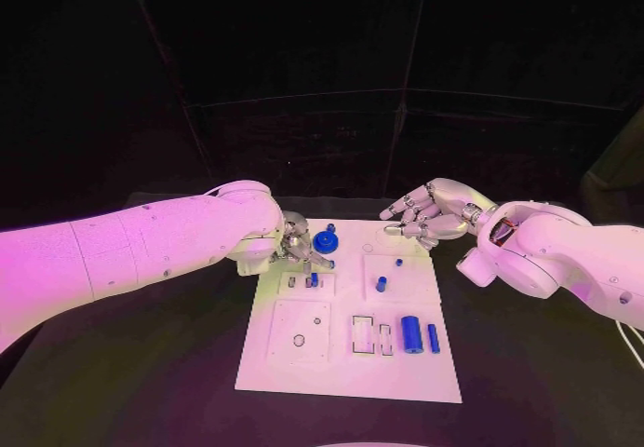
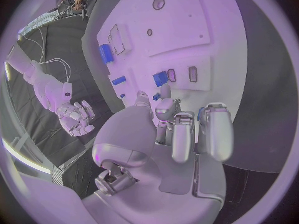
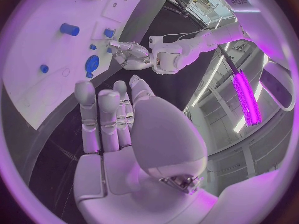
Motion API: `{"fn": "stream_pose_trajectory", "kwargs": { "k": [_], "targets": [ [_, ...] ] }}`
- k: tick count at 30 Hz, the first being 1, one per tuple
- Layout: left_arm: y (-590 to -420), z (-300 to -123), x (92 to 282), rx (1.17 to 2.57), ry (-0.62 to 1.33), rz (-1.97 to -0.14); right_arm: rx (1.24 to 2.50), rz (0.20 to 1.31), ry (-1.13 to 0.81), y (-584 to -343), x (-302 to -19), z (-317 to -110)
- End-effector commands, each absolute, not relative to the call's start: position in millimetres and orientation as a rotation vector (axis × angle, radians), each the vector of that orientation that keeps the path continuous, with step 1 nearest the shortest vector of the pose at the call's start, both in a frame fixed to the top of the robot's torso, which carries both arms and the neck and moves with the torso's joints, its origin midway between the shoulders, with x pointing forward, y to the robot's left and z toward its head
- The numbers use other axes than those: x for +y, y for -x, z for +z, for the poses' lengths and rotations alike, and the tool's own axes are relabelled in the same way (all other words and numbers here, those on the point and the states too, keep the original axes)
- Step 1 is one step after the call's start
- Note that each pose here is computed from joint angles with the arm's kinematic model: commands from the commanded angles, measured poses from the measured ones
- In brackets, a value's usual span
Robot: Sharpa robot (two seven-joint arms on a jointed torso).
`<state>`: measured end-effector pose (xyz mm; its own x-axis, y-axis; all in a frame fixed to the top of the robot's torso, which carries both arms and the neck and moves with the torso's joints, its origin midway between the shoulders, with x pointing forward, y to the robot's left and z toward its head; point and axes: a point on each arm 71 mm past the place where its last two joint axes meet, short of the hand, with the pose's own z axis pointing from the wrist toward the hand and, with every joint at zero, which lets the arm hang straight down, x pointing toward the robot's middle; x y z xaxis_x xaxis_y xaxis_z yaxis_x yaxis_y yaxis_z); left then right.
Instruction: Assemble the parts on the task board
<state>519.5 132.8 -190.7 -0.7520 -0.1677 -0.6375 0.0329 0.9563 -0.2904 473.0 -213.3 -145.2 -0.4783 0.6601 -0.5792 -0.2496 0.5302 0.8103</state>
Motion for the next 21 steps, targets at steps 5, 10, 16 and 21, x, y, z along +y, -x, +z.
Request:
{"fn": "stream_pose_trajectory", "kwargs": {
  "k": [5,10,16,21],
  "targets": [
    [-521.7,-191.8,128.0,2.420,0.031,-0.292,1.756,1.110,-0.332,-474.4,-212.3,-143.9],
    [-522.2,-192.2,125.6,2.426,0.017,-0.284,1.755,1.107,-0.334,-475.1,-211.6,-144.1],
    [-522.6,-192.7,125.2,2.435,0.005,-0.275,1.754,1.102,-0.338,-475.9,-211.3,-144.3],
    [-523.7,-192.9,123.8,2.438,0.002,-0.271,1.753,1.101,-0.340,-476.4,-210.9,-144.4]
  ]
}}
